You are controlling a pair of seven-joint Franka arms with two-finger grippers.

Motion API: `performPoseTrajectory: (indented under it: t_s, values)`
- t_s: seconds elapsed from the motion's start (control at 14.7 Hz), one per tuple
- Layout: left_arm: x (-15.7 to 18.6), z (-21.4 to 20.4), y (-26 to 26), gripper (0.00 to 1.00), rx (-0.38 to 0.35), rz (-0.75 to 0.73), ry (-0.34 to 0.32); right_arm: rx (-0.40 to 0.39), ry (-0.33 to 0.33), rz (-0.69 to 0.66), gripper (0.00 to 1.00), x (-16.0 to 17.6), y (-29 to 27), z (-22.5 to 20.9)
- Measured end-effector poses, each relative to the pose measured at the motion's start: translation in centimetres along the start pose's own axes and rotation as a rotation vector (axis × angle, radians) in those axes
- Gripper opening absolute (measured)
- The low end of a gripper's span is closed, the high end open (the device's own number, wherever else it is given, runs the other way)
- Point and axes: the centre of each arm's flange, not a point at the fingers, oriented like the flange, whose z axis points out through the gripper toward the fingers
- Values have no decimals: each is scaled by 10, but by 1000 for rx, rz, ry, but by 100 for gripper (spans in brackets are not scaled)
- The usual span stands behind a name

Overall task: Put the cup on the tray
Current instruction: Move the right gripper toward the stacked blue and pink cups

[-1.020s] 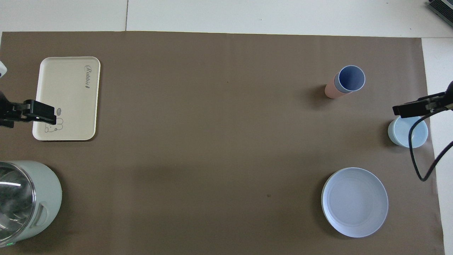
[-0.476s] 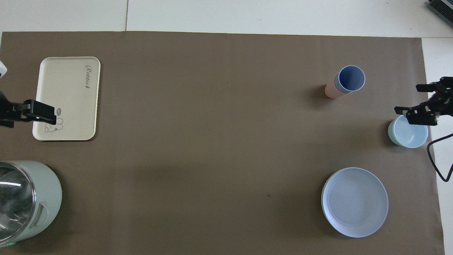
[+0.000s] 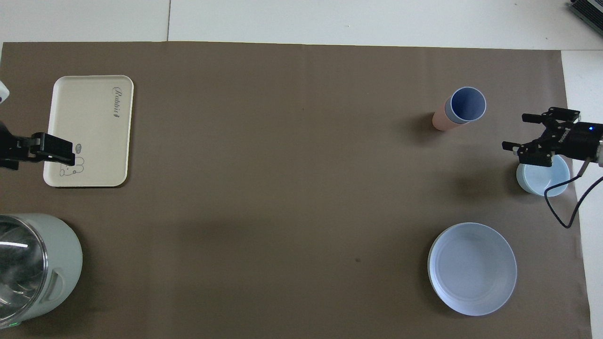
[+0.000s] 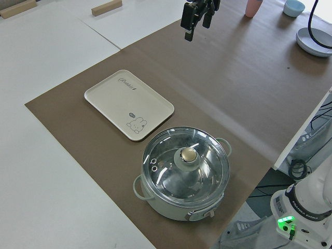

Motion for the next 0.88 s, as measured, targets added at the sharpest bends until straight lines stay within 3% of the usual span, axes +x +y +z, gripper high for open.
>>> performPoseTrajectory:
  t_s: [0.41, 0.61, 0.88]
  values:
    - [0, 0, 0, 100, 0, 0, 0, 15, 185, 5, 100, -37, 15, 56]
    - [0, 0, 0, 100, 0, 0, 0, 23, 198, -5, 100, -45, 17, 72]
    - [0, 0, 0, 100, 0, 0, 0, 19, 261, -24, 100, -37, 12, 90]
